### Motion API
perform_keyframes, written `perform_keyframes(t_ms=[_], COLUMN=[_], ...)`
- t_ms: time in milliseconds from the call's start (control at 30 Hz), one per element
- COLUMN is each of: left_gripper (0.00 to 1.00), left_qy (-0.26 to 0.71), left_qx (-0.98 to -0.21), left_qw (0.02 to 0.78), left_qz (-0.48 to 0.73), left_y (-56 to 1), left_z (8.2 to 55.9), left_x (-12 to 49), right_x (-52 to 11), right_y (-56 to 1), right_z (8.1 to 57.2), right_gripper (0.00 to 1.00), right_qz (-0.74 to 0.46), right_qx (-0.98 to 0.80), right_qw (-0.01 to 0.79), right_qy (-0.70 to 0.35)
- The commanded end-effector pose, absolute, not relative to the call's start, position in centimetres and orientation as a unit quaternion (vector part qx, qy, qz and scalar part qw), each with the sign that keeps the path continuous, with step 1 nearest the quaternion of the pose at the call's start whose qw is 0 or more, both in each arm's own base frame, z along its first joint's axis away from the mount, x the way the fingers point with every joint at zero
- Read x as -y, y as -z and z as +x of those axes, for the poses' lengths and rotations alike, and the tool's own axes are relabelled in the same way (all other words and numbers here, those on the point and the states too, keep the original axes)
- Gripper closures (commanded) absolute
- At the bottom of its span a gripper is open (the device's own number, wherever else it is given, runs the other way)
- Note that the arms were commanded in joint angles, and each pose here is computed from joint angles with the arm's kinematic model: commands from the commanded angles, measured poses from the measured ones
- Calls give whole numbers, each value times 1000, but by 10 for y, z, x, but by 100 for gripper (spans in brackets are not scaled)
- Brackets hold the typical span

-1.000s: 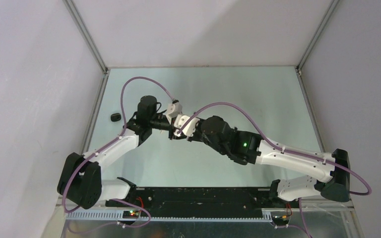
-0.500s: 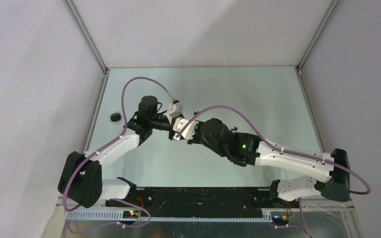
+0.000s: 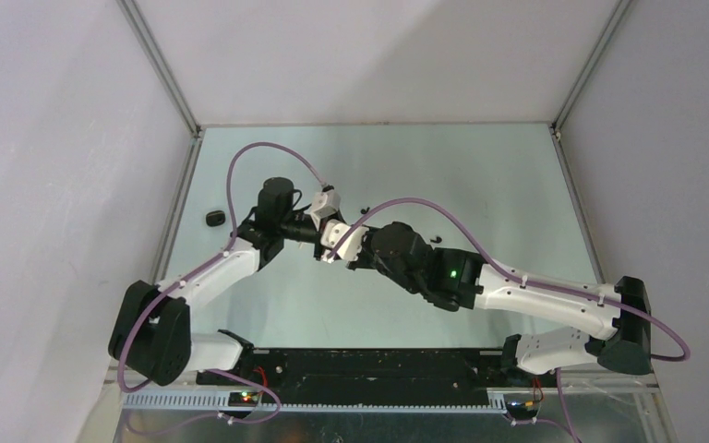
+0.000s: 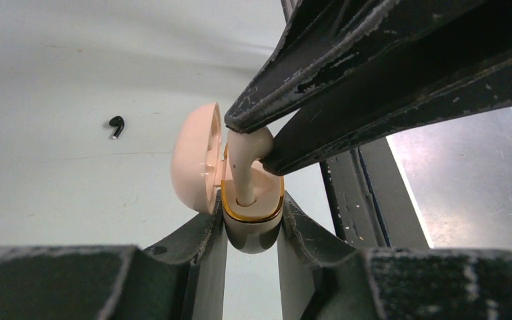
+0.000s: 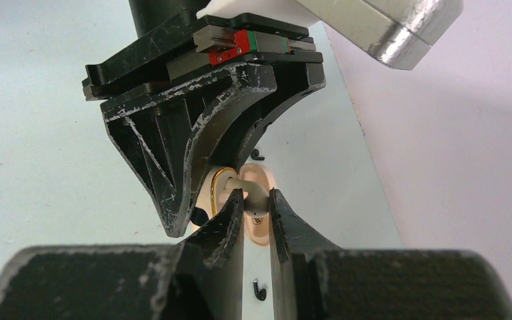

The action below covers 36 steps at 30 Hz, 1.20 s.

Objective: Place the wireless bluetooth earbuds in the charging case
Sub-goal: Place the earbud in the charging case.

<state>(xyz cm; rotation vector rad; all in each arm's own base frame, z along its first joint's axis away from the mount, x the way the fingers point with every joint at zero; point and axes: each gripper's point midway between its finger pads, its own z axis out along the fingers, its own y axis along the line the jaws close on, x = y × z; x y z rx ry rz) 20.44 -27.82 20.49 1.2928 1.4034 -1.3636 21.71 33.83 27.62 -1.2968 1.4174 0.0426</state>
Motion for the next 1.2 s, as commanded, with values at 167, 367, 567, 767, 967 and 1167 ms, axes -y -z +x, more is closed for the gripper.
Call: perform_keyframes(t_ms=[167,367,567,767,967,1167], left_gripper=[100,100,100,100,100,100], left_qy=[550,548,538,531,522,502], left_qx=[-532,-528,-525,-524,-519,-515], left_qw=[397,402,407,408,412,427], left_qz=[507,509,518,527,537,548], left_y=[-228,-229,-225,-222,-222,-227], left_z=[210,209,207,207,206,204], left_x=[282,280,278,277,275,266], right_x=[-349,-351,-350,-344,-337,-308], right_y=[-275,-272,-282,-312,-343,-379], right_z=[215,213,210,201,175,198], right_gripper=[98,98,72,55,48,43], right_qz=[-547,-552,-551,-548,-563,-516], right_qx=[-601,-598,-598,-611,-610,-625], right_qw=[583,581,582,564,516,528], right_qy=[-19,-14,-26,-91,-209,-256])
